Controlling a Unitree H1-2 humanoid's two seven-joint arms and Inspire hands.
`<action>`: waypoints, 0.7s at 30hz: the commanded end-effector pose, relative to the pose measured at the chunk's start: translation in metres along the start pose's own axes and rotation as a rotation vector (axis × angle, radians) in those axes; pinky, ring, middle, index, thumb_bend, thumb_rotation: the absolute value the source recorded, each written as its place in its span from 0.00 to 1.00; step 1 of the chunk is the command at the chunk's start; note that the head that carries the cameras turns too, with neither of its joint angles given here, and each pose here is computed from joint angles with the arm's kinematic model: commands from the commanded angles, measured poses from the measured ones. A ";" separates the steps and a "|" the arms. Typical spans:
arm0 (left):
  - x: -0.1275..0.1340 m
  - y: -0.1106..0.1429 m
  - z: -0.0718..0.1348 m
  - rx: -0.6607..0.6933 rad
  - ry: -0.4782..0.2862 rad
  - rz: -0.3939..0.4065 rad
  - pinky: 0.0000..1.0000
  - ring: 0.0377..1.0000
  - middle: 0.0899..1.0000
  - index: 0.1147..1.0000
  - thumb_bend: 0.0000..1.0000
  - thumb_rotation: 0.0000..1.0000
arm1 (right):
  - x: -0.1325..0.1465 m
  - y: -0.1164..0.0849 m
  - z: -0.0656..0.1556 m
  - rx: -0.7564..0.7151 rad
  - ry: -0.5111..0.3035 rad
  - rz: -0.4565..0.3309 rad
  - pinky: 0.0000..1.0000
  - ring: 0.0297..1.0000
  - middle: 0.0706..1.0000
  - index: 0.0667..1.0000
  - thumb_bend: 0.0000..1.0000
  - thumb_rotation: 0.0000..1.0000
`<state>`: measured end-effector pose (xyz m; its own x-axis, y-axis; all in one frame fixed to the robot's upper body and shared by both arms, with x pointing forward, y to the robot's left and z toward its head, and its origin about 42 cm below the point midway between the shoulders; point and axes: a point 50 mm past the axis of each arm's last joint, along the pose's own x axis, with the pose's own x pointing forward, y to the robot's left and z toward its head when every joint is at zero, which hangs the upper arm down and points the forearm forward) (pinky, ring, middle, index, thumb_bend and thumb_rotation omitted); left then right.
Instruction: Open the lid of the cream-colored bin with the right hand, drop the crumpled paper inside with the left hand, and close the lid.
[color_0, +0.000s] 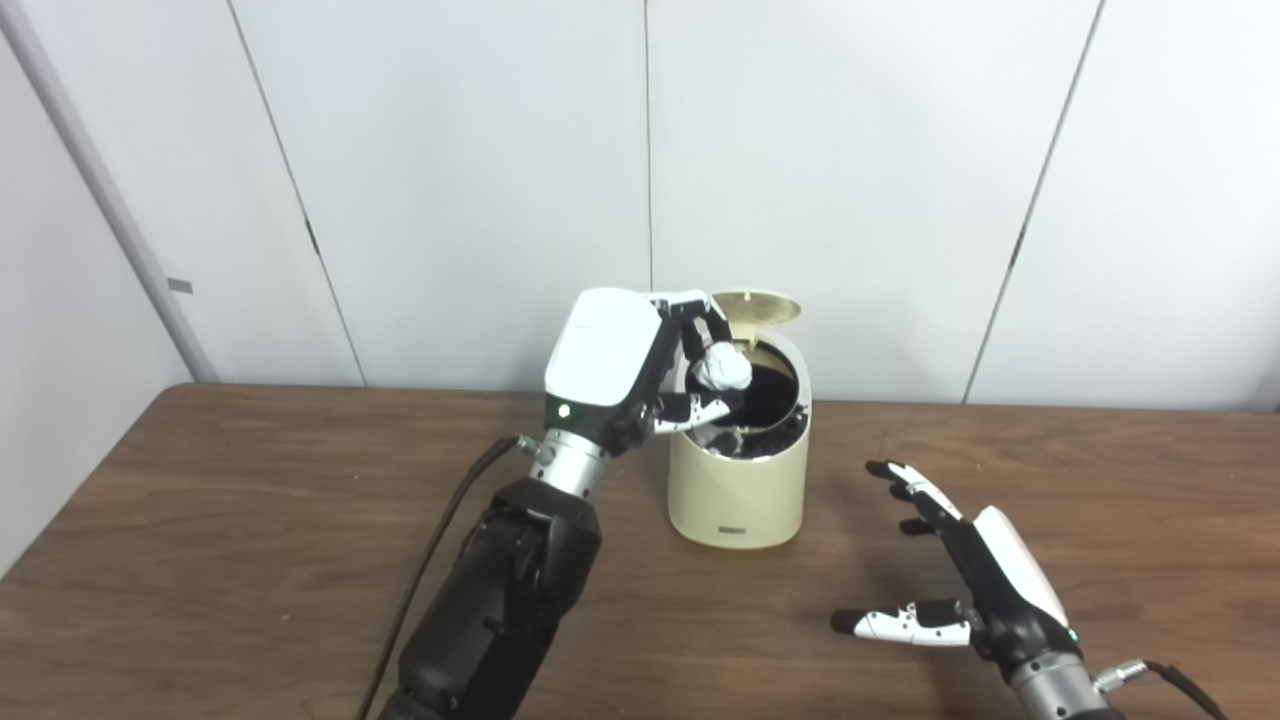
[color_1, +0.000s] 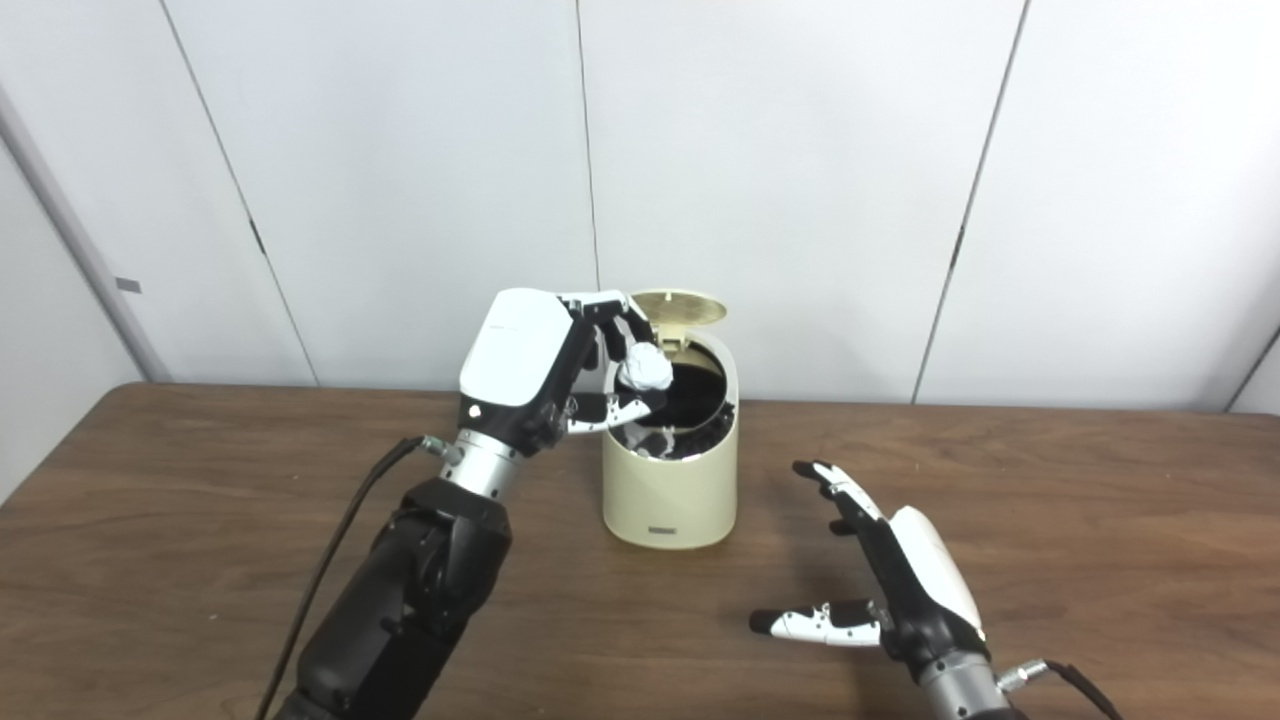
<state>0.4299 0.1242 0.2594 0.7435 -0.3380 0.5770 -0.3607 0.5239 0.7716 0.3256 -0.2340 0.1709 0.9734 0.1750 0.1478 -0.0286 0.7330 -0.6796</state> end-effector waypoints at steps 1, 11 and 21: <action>0.026 0.014 0.013 0.008 -0.064 0.086 0.22 0.28 0.36 0.45 0.52 0.00 | 0.009 -0.012 0.017 -0.006 -0.072 -0.057 0.73 0.88 0.93 0.88 0.81 0.25; 0.032 -0.006 0.008 0.065 -0.085 0.068 0.16 0.21 0.42 0.42 0.53 0.00 | 0.008 -0.014 0.017 -0.006 -0.081 -0.073 0.74 0.87 0.92 0.87 0.82 0.24; 0.035 -0.017 0.002 0.166 -0.094 0.055 0.20 0.28 0.38 0.45 0.52 0.00 | 0.005 -0.013 0.017 -0.010 -0.078 -0.071 0.73 0.87 0.92 0.87 0.82 0.24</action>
<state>0.4539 0.1066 0.2395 0.7242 -0.3949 0.5653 -0.4152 0.4049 0.8147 0.3243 -0.2345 0.1728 0.9724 0.1689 0.1609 -0.0149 0.7334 -0.6796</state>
